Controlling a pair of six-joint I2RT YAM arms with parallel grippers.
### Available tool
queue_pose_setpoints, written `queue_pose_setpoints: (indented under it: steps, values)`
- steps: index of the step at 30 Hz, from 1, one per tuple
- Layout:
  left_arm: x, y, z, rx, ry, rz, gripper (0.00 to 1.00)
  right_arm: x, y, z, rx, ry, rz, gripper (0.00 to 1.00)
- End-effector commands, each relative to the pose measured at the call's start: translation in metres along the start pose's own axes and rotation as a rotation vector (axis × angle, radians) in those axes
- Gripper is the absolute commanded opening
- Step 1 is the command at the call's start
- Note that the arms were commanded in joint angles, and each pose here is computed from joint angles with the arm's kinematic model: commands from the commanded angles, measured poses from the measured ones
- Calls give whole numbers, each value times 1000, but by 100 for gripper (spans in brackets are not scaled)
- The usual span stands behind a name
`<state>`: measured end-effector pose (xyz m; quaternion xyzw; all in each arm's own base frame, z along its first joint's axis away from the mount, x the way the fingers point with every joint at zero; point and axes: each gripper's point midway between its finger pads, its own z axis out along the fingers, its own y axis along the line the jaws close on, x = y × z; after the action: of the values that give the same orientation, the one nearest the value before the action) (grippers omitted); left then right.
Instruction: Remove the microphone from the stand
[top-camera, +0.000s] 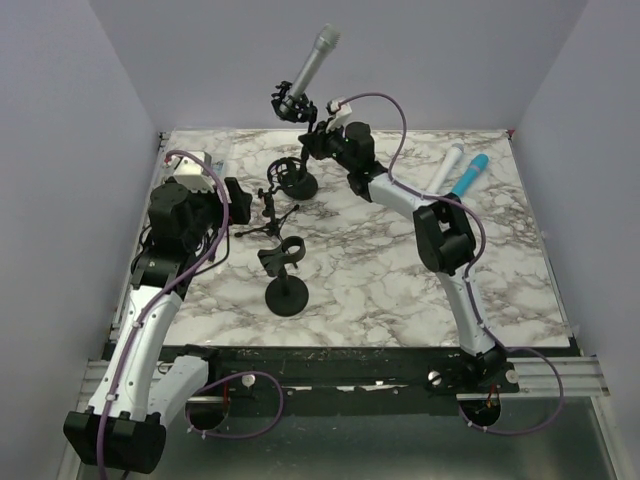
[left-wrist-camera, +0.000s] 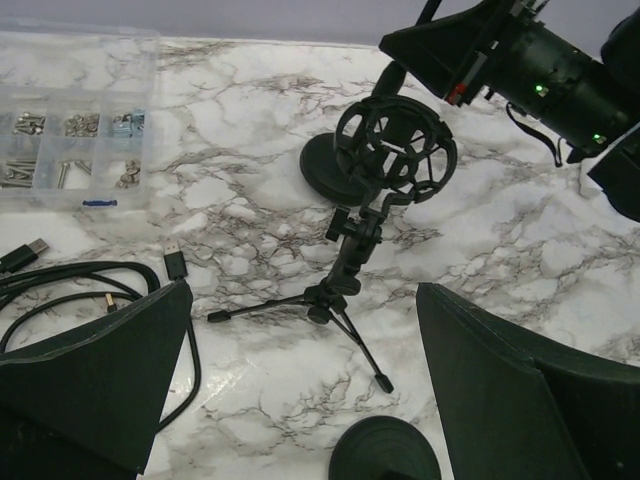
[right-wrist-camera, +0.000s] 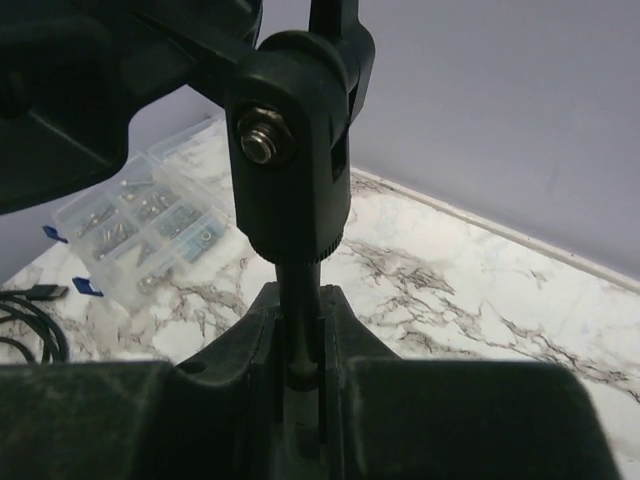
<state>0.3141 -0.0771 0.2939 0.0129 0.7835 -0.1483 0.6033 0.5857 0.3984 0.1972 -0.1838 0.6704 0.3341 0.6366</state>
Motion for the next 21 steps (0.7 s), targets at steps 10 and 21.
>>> queue_pose_setpoints:
  steps: [10, 21]
  values:
    - [-17, 6, -15, 30, -103, -15, 99, 21, -7, -85, 108, 111, -234, 1]
    - [-14, -13, -12, 113, -76, -45, 99, 42, 26, -150, 77, 211, -244, 1]
